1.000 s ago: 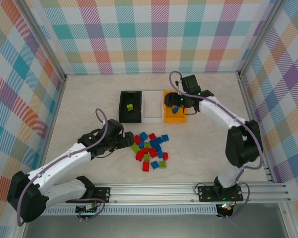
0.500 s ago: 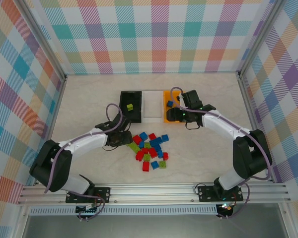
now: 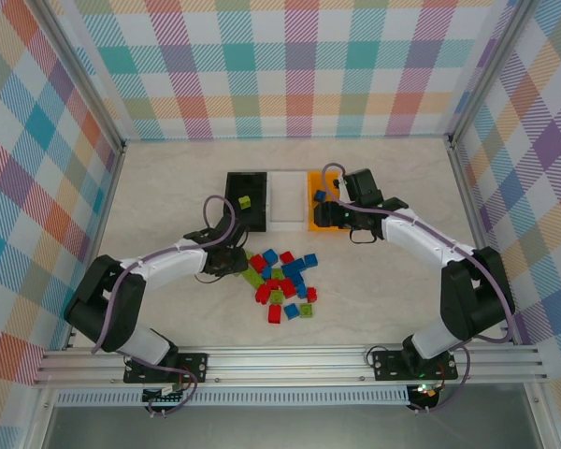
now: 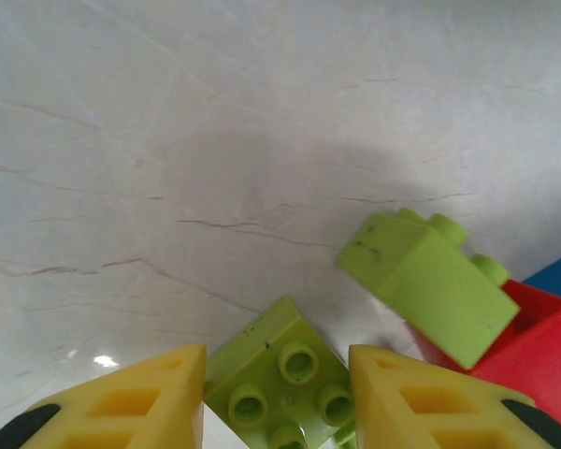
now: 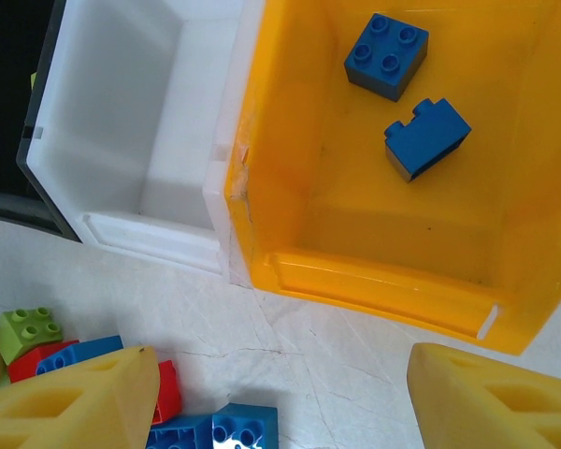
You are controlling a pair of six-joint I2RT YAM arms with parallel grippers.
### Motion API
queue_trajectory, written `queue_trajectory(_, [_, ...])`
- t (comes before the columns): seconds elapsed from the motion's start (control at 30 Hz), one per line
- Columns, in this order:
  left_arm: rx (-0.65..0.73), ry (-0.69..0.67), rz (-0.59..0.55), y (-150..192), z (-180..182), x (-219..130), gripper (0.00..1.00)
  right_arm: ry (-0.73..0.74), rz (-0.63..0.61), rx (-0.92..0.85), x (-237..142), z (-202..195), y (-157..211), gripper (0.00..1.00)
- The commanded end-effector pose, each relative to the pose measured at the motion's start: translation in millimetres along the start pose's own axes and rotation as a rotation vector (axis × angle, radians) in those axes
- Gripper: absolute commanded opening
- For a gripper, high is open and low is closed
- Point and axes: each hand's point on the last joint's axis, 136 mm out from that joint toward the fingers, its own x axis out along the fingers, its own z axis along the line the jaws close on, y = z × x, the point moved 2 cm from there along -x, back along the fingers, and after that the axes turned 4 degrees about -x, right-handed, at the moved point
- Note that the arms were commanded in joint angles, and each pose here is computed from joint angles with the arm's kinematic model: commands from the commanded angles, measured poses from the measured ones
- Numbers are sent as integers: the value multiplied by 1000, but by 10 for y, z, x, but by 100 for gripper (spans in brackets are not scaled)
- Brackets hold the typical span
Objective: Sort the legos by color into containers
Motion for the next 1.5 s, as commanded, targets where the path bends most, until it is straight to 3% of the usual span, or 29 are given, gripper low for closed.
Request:
queue_trajectory(0.0, [-23,-89,-10,90,368,-177,41,-10,-39,-4,-58,14,-54,71])
queue_trajectory(0.13, [-34,-29,-3,143,348,-281,55,-25,-46,1,-53,36,-74,71])
queue_trajectory(0.3, [-44,25,-1,148,217,-339,83,-23,-44,1,-27,32,-80,72])
queue_trajectory(0.57, [-49,-140,58,275,482,-172,90,-18,-47,1,-39,17,-50,72])
queue_trajectory(0.67, [-61,-134,81,343,495,-57,86,-17,-47,3,-42,13,-42,71])
queue_trajectory(0.9, [-59,-121,92,321,417,77,53,-14,-58,1,-99,13,-55,72])
queue_trajectory(1.1, [-38,-111,59,201,359,-68,31,-18,-57,3,-108,18,-34,72])
queue_trajectory(1.23, [-32,-67,-7,-19,223,-356,27,-21,-61,9,-109,22,-31,72])
queue_trajectory(1.47, [-26,36,-180,-895,-410,-778,27,-18,-49,18,-77,1,20,72])
